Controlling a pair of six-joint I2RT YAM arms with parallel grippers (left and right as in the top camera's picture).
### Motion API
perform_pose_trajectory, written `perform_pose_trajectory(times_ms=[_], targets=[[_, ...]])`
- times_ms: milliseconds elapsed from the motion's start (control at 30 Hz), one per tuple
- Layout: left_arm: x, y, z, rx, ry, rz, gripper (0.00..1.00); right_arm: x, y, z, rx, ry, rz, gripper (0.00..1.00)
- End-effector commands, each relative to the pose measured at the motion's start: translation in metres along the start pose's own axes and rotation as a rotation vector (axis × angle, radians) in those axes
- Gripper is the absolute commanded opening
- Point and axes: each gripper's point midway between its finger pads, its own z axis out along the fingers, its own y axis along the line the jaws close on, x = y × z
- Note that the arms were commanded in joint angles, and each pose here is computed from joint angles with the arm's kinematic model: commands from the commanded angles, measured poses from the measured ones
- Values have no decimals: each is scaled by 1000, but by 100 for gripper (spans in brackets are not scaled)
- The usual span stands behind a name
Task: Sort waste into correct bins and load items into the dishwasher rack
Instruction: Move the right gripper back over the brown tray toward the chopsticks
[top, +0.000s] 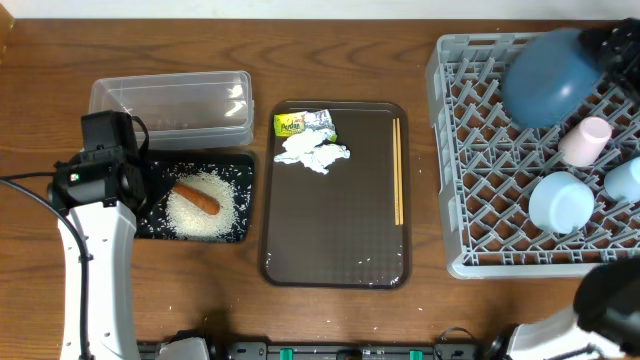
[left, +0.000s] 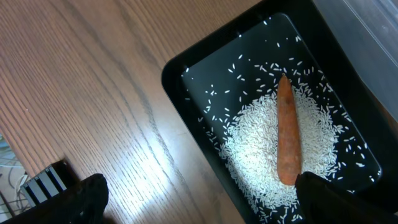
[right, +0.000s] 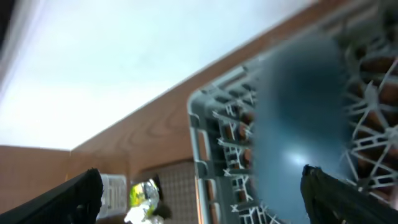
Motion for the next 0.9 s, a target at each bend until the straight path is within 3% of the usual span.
perform_pose_trajectory(times_ms=[0, 167, 467, 600, 867], targets=[[-4, 2, -2, -11, -13, -10, 98, -8, 25, -31, 34, -92, -27, 99], [-4, 2, -2, -11, -13, -10, 98, -9, 36, -46, 95, -142, -62, 99], [-4, 2, -2, -11, -13, -10, 98, 24, 66, -24, 66, -34, -132, 99], [-4, 2, -2, -11, -13, -10, 98, 66, 96, -4, 48, 89, -214, 99], [-4, 2, -2, -11, -13, -10, 98, 179, 131, 35, 283, 337, -386, 99]])
